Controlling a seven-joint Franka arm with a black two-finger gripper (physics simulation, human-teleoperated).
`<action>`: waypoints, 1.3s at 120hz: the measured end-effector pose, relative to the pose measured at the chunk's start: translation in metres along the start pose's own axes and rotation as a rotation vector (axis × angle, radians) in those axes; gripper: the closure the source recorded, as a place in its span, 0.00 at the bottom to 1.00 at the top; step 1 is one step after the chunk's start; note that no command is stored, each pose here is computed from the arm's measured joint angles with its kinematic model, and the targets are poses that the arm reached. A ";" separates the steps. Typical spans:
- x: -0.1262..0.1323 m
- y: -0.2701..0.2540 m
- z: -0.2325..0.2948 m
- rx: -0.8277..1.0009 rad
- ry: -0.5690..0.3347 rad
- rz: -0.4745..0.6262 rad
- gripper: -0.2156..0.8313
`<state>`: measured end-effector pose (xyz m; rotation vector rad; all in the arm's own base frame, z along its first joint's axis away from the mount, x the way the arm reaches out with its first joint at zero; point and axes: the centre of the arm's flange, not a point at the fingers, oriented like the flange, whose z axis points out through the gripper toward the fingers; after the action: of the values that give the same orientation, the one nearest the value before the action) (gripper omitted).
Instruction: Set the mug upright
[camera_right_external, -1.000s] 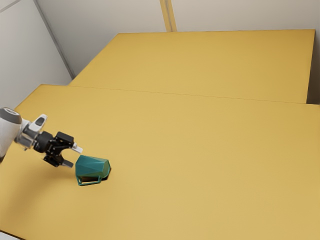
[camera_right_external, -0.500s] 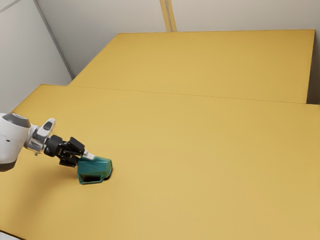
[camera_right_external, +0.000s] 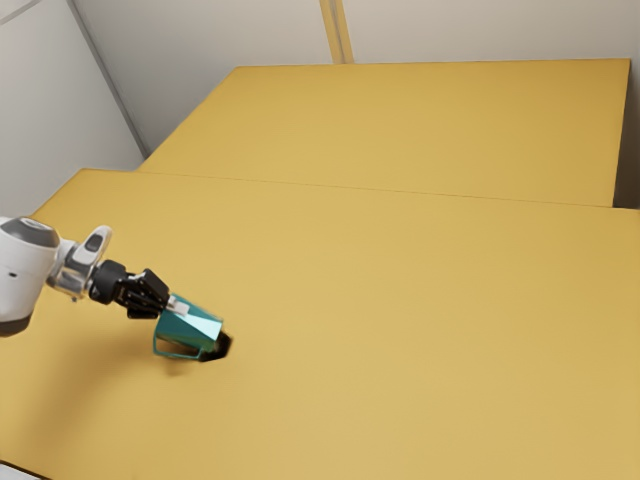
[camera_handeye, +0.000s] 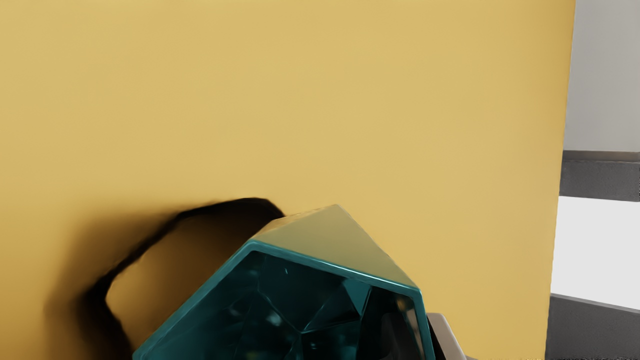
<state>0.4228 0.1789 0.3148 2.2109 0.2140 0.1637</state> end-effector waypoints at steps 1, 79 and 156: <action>0.000 0.001 0.000 -0.001 0.001 0.003 0.93; 0.047 0.186 0.037 0.561 -0.299 0.525 0.95; 0.069 0.159 0.128 0.839 -0.327 0.479 0.95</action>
<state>0.5301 0.0000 0.3675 3.0434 -0.5299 -0.0470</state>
